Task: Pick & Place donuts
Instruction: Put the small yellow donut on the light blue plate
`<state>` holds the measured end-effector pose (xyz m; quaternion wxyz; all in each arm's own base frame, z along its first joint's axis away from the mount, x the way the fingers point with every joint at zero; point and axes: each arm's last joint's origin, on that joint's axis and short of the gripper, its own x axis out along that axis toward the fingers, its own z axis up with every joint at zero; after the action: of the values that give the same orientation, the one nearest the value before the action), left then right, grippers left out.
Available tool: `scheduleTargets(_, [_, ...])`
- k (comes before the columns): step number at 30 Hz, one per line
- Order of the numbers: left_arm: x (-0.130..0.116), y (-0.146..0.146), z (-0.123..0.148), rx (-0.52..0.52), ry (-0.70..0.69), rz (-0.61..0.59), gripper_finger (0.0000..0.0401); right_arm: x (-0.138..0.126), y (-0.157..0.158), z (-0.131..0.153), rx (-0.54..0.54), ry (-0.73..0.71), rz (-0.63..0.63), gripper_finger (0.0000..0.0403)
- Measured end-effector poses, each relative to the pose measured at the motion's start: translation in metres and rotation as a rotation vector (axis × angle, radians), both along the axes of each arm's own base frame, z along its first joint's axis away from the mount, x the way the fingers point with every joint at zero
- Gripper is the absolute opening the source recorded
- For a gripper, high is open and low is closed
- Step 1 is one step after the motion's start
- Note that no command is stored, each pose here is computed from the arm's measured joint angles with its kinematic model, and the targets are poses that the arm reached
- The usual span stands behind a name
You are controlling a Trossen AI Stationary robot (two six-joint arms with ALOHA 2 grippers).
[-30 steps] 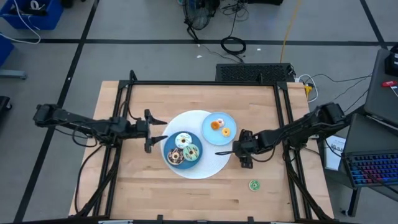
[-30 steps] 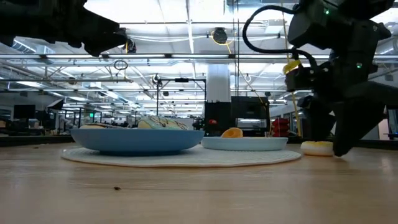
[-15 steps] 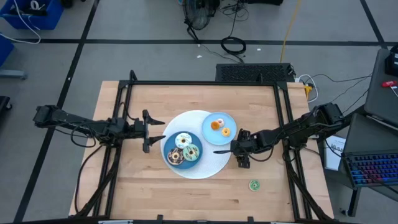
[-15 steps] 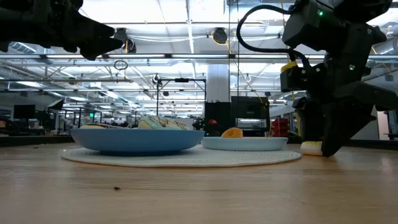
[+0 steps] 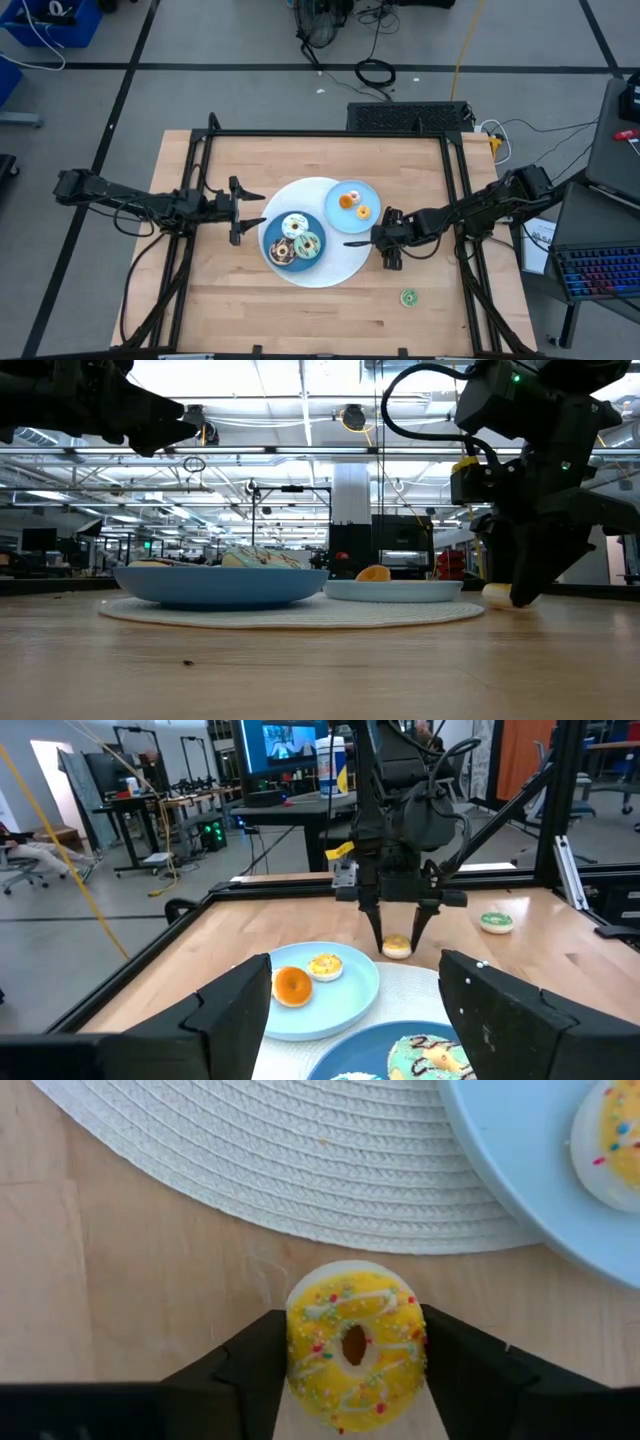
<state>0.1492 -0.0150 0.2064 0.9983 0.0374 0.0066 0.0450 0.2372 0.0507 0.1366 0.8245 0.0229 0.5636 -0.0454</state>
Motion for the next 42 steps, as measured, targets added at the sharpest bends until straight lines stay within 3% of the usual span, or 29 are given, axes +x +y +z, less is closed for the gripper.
scheduleTargets(7, [0.000,0.000,0.000,0.000,0.000,0.000,0.0277,0.000,0.000,0.004,0.004,-0.023,0.001,0.0182])
scheduleTargets(11, [0.000,0.000,0.000,0.000,0.000,-0.001,0.0274,0.003,-0.002,0.021,0.019,-0.090,-0.012,0.0174])
scheduleTargets(19, [0.000,0.000,0.000,0.000,-0.002,-0.002,0.0282,0.032,-0.012,0.070,0.013,-0.343,0.026,0.0169])
scheduleTargets(24, [0.000,0.000,0.000,0.000,-0.001,-0.002,0.0275,0.059,-0.028,0.082,-0.004,-0.365,0.084,0.0169])
scheduleTargets(30, [0.000,0.000,0.000,0.000,-0.001,-0.002,0.0278,0.086,-0.058,0.065,-0.016,-0.229,0.112,0.0169])
scheduleTargets(35, [0.000,0.000,0.000,0.000,-0.002,-0.002,0.0282,0.095,-0.079,0.041,-0.025,-0.137,0.086,0.0175])
scheduleTargets(42, [0.000,0.000,0.000,0.000,-0.004,-0.002,0.0274,0.097,-0.087,0.026,0.012,-0.098,0.047,0.0239])
